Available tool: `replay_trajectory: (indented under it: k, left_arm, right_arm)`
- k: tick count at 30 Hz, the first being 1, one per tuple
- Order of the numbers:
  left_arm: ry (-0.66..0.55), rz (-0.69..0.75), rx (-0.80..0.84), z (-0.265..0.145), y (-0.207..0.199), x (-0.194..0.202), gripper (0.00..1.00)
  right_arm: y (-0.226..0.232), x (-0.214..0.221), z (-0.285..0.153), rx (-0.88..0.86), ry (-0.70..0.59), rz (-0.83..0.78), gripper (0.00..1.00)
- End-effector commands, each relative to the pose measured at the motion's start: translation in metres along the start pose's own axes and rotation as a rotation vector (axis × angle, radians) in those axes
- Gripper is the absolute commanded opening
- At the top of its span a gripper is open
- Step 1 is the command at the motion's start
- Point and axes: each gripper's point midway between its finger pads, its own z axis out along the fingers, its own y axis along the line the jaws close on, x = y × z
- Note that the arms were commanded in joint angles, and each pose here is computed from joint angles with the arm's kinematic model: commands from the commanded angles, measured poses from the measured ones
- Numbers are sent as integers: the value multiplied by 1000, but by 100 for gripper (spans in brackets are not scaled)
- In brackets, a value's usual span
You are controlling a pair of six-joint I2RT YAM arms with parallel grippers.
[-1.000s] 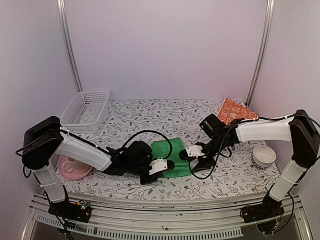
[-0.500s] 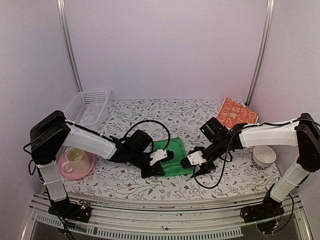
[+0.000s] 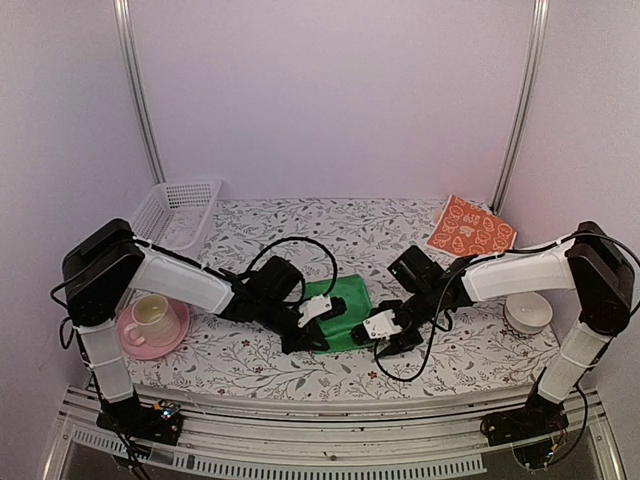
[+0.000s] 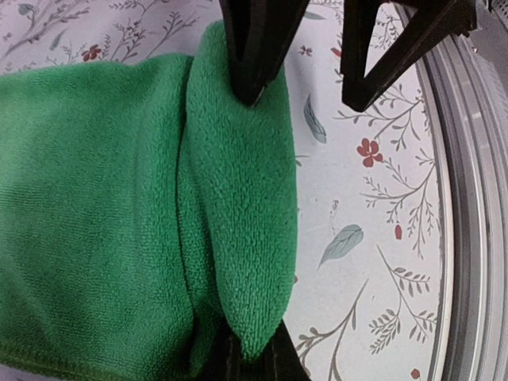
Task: Roll the towels
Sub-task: Roll the towel at the center of the board.
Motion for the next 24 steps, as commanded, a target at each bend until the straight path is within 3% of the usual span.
replay_trajectory:
  k: [1,4,13,17,24]
  left_arm:
    - [69,-60,-7,5,8,23,3]
    - [65,-65,-30,3,14,23,8]
    - [-4,-67,-139,-18,34,7,44]
    - [-32,-57,-204,-29,41,3,54]
    - [-131,24,-318,-60,39,-5,86]
  right_arm:
    - [-5,11,8,35,47,23,61]
    - [-7,15,11,41,65,33,60]
    - [-13,25,20,58,102,66,55]
    - [-17,29,23,69,121,85,53]
    - [-21,32,27,72,132,115,48]
